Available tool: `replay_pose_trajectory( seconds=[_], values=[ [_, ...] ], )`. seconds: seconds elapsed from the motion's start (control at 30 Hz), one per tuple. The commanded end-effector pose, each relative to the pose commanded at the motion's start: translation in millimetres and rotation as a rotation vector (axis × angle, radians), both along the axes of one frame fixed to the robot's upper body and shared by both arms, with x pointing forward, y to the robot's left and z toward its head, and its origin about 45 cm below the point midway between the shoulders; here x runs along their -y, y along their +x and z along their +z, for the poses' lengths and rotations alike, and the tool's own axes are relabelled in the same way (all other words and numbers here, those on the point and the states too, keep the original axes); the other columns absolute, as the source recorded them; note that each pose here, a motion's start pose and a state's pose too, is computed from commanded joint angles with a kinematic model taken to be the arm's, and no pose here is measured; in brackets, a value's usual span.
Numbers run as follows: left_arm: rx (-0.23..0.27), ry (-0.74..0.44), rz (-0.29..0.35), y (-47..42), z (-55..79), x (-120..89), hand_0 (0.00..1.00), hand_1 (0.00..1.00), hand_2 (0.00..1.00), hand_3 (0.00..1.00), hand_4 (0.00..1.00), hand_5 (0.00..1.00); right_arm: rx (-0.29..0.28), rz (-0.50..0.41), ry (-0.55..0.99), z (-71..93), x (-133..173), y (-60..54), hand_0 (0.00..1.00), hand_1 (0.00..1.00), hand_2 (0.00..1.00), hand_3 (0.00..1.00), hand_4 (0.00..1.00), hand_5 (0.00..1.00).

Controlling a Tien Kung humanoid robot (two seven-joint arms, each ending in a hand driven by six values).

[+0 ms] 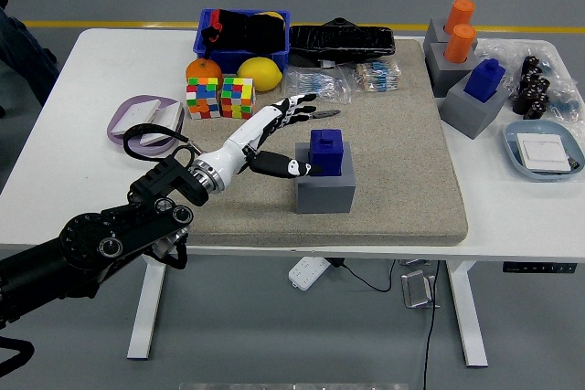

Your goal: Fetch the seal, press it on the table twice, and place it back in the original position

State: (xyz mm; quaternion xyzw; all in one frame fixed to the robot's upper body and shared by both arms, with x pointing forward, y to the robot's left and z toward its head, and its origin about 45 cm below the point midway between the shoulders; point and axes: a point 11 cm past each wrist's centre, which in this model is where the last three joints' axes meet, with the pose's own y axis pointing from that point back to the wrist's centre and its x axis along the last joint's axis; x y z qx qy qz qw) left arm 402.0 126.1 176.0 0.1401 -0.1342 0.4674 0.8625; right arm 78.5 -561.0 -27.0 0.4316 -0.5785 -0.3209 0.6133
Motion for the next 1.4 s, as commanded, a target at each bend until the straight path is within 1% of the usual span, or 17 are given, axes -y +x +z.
replay_pose_trajectory(
  seconds=[0.1,0.13,0.3,0.33,0.5,0.53,0.63,0.7,0.73,1.1,1.13,1.3,1.33,1.4],
  values=[
    [0.005,0.004,-0.006,-1.4,-0.4,6,0.931,0.905,0.900,0.961,0.973,0.002,0.000,0.000,-0.002,0.4,1,-0.1,0.900,0.764,0.766,0.769,0.860,0.569],
    [0.006,0.004,-0.008,-1.6,-0.3,8,0.925,0.880,0.870,0.956,0.933,0.002,-0.001,-0.001,-0.002,0.4,1,-0.3,0.901,0.763,0.766,0.769,0.860,0.567],
    [0.013,-0.006,0.000,-1.3,0.4,13,0.925,0.880,0.870,0.956,0.933,0.002,-0.003,0.001,-0.002,0.2,1,-0.6,0.901,0.763,0.766,0.769,0.860,0.567],
    [0.014,-0.006,0.000,-1.3,0.3,13,0.911,0.846,0.844,0.950,0.916,0.002,-0.003,0.001,-0.001,0.2,1,-0.7,0.901,0.764,0.766,0.769,0.860,0.568],
    [0.019,-0.004,0.009,-0.2,0.0,14,0.911,0.846,0.844,0.950,0.916,0.002,-0.003,0.001,-0.002,0.4,1,-0.7,0.901,0.764,0.766,0.769,0.860,0.568],
    [0.024,-0.005,0.015,0.9,0.7,13,0.894,0.817,0.811,0.937,0.885,0.002,-0.003,0.002,-0.003,0.7,1,-0.4,0.901,0.764,0.766,0.769,0.860,0.568],
    [0.025,-0.006,0.022,1.8,0.4,13,0.894,0.817,0.811,0.937,0.885,0.002,-0.003,0.001,-0.004,0.8,1,-0.6,0.901,0.764,0.766,0.769,0.860,0.568],
    [0.024,-0.004,0.025,2.0,-0.5,13,0.894,0.817,0.811,0.937,0.885,0.002,-0.002,0.001,-0.004,0.9,1,-0.3,0.901,0.764,0.766,0.769,0.860,0.568],
    [0.022,-0.003,0.026,2.0,-1.4,13,0.883,0.793,0.787,0.931,0.866,0.002,-0.002,0.001,-0.004,1.0,2,-0.3,0.901,0.764,0.766,0.769,0.860,0.567],
    [-0.007,0.012,0.028,-1.0,-12.5,13,0.878,0.785,0.785,0.933,0.861,0.002,-0.004,0.002,-0.001,0.1,0,-1.1,0.901,0.764,0.766,0.769,0.862,0.566],
    [-0.009,0.013,0.027,-1.6,-13.5,13,0.877,0.775,0.780,0.932,0.838,0.002,-0.005,0.003,-0.002,0.1,0,-1.2,0.901,0.763,0.765,0.769,0.862,0.565],
    [-0.013,0.009,0.026,-3.0,-14.9,14,0.877,0.775,0.780,0.932,0.838,0.002,-0.004,0.001,-0.002,0.3,1,-1.1,0.901,0.763,0.765,0.769,0.862,0.565],
    [-0.013,0.007,0.026,-3.1,-14.9,15,0.868,0.739,0.759,0.920,0.831,0.002,-0.004,0.002,-0.002,0.3,1,-1.1,0.901,0.764,0.766,0.769,0.862,0.565],
    [-0.012,0.004,0.028,-3.1,-14.6,15,0.868,0.739,0.759,0.920,0.831,0.002,-0.004,0.001,-0.003,0.5,1,-1.1,0.901,0.764,0.766,0.769,0.862,0.565]
  ],
)
